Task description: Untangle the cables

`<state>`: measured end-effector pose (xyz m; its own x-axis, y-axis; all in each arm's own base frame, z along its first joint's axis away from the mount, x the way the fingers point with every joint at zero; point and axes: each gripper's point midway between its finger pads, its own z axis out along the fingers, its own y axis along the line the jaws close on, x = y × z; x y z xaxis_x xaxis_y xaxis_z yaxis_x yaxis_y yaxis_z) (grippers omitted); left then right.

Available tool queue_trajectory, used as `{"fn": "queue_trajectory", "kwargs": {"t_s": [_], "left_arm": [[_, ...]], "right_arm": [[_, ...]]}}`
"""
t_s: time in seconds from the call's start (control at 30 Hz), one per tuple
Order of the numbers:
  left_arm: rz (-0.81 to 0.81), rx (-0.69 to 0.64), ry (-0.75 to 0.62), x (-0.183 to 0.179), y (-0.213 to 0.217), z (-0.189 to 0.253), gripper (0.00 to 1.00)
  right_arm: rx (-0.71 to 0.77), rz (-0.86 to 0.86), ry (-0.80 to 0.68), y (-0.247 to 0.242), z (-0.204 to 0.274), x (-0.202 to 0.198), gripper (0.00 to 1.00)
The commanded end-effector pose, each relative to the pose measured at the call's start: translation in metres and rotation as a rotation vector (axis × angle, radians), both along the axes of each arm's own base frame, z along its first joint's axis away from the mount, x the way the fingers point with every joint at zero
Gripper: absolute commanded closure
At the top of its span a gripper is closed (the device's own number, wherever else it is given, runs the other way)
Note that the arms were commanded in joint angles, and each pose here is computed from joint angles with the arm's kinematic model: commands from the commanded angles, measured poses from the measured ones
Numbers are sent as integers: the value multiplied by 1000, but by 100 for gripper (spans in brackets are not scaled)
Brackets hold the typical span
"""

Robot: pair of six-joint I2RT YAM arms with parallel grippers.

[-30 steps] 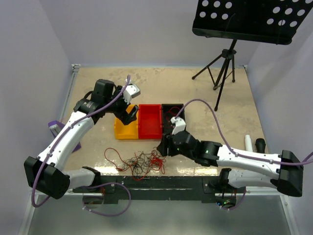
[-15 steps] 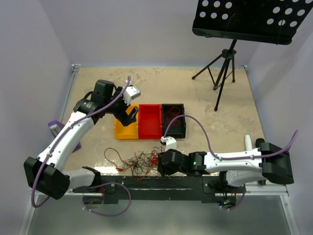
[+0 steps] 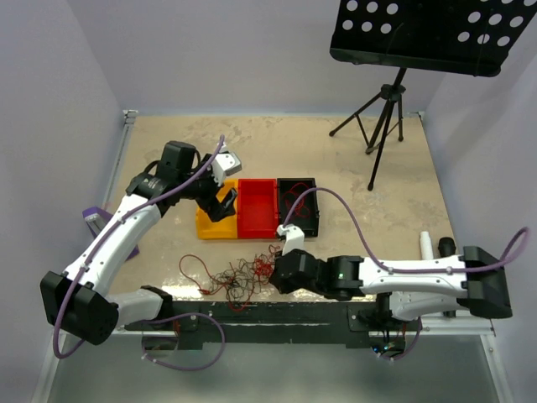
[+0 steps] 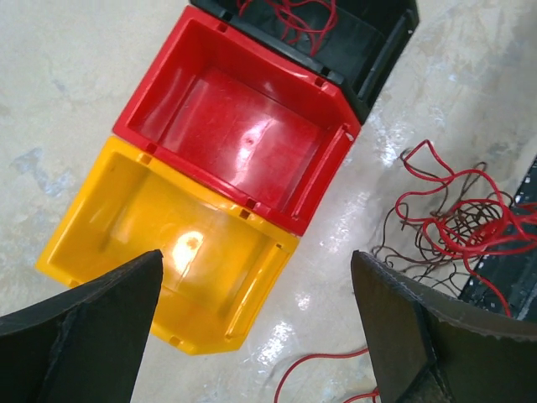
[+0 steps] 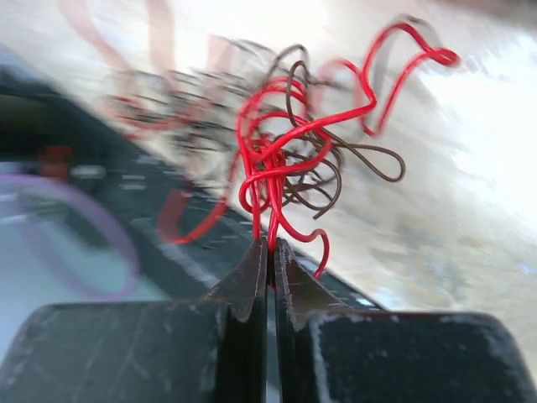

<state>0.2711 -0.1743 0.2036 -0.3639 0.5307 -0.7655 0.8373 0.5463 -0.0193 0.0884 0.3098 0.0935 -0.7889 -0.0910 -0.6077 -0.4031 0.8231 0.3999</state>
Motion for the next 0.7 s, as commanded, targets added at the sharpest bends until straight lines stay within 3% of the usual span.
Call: {"fn": "queue_trajectory", "kwargs": {"t_s": [0.0, 0.17, 0.33, 0.67], "left_arm": [[-121, -110, -3, -18, -19, 15, 2], [-240, -219, -21, -36, -36, 40, 1], [-337, -303, -26, -57, -45, 64, 0], [-470, -378, 122, -107, -55, 34, 6]], "right_arm": [[210, 114, -72, 21, 91, -7, 100], [340, 214, -86, 30, 139, -20, 100], [336, 239, -108, 38, 147, -19, 100], [364, 259, -123, 57, 143, -18, 100]]}}
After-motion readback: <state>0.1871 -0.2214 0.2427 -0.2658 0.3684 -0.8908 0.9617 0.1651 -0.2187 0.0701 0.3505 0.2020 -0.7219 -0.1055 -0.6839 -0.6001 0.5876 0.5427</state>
